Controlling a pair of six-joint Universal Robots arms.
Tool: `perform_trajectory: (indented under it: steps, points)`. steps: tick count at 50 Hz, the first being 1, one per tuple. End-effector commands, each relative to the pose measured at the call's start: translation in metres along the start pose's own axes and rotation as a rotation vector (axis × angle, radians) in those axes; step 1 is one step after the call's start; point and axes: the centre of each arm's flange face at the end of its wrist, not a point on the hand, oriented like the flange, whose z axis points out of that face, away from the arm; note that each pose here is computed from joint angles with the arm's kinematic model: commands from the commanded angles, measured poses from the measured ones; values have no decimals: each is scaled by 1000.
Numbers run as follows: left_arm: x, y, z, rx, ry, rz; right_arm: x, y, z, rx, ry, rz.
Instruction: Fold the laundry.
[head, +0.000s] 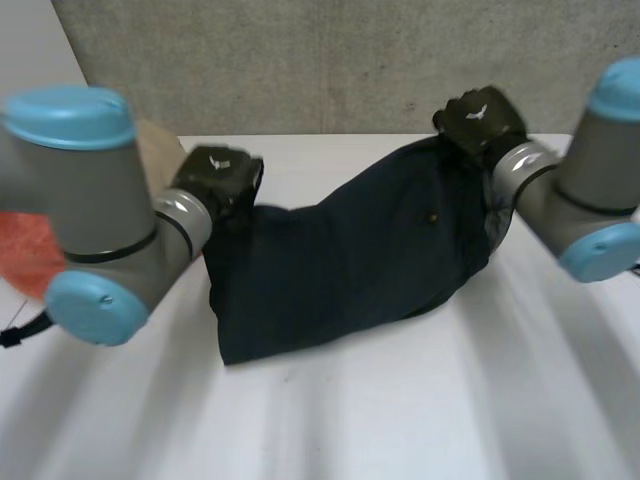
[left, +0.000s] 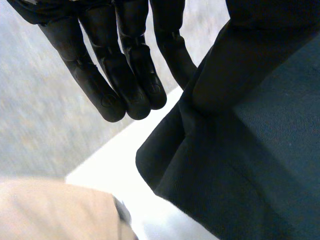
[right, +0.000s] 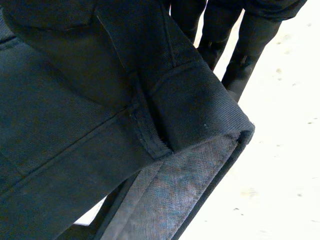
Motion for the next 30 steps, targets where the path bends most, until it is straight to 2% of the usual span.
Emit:
perform_trajectory:
  steps: [1,6,11,15,20,25,30]
  points:
    - [-11,35,40,-117,-108,8,-21,49,45,50,106,-19]
    - [-21,21,35,-110,-175,11,-16,32,41,69,228,-6]
    - [-27,-7,10,-48,-178,4,8,-8,4,44,295,36]
    - [-22,-15,-20,-30,-138,22,11,-25,-34,-24,206,42]
    - [11,4,-57,-81,-7,78,-9,-7,-73,-206,-35,70]
    - [43,28,-74,-139,83,109,-26,26,-92,-379,-188,120]
    - [63,52,-71,-191,112,135,-36,59,-87,-410,-211,141]
